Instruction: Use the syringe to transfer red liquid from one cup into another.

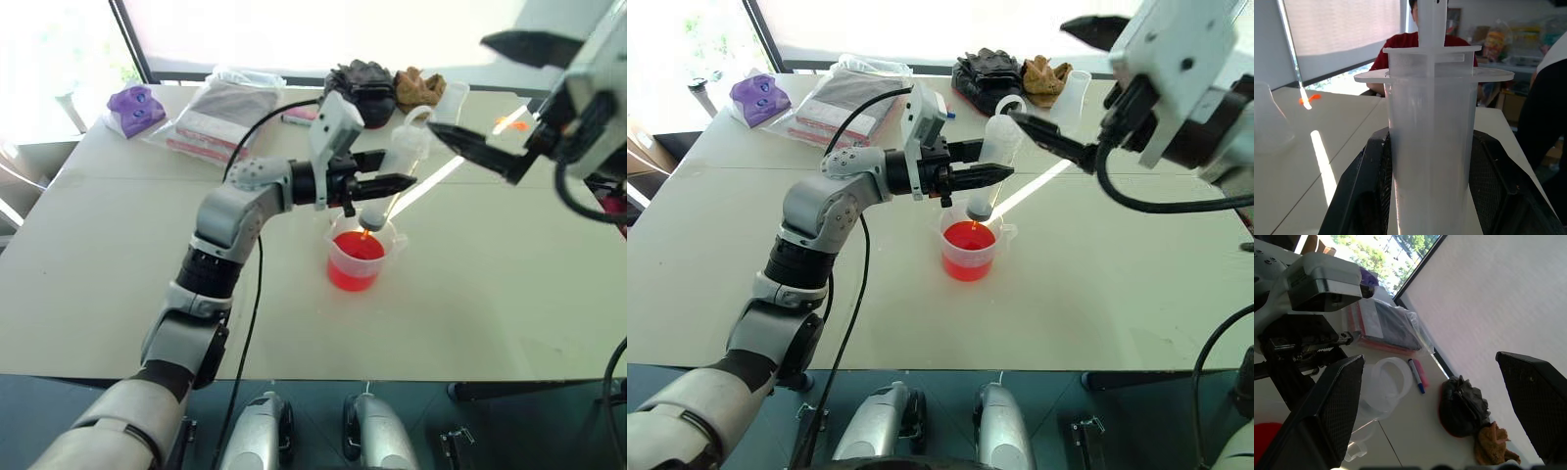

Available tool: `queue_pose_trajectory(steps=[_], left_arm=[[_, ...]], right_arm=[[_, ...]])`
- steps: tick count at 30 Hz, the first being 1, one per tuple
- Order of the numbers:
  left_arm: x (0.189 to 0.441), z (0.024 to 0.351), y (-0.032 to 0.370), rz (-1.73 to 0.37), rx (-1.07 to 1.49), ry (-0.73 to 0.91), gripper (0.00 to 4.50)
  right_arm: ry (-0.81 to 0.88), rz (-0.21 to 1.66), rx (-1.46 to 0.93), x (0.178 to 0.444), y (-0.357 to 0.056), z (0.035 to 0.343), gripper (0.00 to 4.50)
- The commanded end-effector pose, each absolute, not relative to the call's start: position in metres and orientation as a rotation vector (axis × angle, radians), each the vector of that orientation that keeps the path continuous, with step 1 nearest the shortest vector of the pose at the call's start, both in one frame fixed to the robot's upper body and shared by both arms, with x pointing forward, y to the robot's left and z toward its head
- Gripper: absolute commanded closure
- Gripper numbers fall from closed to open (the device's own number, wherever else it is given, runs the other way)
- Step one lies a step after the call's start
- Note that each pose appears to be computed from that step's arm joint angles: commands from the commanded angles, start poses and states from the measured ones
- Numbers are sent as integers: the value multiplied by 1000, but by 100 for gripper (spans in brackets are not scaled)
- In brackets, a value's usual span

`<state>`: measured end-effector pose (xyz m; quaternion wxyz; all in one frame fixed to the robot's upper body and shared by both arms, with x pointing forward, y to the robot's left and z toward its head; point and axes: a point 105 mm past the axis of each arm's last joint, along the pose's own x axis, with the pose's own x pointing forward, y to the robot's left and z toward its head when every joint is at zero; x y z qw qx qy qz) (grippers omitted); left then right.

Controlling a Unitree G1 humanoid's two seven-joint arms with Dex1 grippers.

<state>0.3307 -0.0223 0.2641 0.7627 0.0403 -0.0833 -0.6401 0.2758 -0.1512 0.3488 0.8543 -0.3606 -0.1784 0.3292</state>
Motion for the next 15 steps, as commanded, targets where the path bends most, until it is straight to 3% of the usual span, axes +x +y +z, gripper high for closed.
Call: queue_pose_trajectory(steps=[1, 15], left_arm=[[321, 273, -23, -1412, 95, -228, 288], [318, 251, -23, -1391, 153, -195, 288]], right_arm=[[-425, 663, -790, 278, -152, 354, 0], [-440, 647, -827, 299, -149, 343, 0]])
